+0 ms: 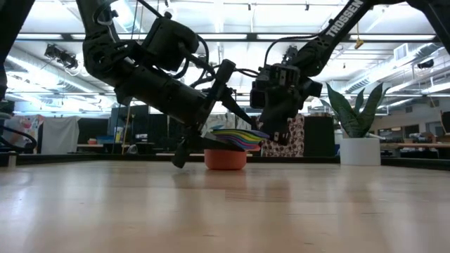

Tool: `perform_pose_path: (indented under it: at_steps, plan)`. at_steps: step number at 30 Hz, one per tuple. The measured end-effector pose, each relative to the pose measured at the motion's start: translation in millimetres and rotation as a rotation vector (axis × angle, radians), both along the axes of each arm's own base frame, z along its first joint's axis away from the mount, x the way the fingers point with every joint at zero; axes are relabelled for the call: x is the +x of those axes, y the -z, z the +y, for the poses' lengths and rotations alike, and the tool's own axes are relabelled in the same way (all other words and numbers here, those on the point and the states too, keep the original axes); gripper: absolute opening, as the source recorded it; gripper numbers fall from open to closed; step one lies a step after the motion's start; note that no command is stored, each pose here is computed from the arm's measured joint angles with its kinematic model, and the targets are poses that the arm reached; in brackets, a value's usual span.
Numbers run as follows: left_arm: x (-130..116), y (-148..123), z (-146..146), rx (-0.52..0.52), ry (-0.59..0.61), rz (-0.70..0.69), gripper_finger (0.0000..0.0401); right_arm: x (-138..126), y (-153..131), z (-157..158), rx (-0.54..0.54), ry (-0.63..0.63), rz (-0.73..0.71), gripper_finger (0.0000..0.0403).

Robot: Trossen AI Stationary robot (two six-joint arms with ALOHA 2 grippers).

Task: Nest measuring cups in basket
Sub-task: Put the nested measuring cups into the white bin

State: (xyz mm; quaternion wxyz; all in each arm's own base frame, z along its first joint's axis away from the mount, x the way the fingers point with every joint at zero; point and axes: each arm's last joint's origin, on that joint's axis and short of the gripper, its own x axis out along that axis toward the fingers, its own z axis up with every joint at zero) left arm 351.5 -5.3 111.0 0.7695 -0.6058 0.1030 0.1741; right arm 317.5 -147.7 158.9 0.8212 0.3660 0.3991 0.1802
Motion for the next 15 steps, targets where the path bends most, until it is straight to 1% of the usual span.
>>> perform_pose_path:
  at_steps: [4, 11, 15]
  plan:
    - [0, 0, 0, 0.0, 0.0, 0.0, 0.0219, 4, 2, 8, -0.06, -0.001, 0.028, 0.0127]
    - [0, 0, 0, 0.0, 0.0, 0.0, 0.0219, 11, 3, 23, -0.154, -0.049, 0.03, 0.0126]
    - [0, 0, 0, 0.0, 0.0, 0.0, 0.0219, 15, 3, 33, -0.167, -0.075, 0.025, 0.0126]
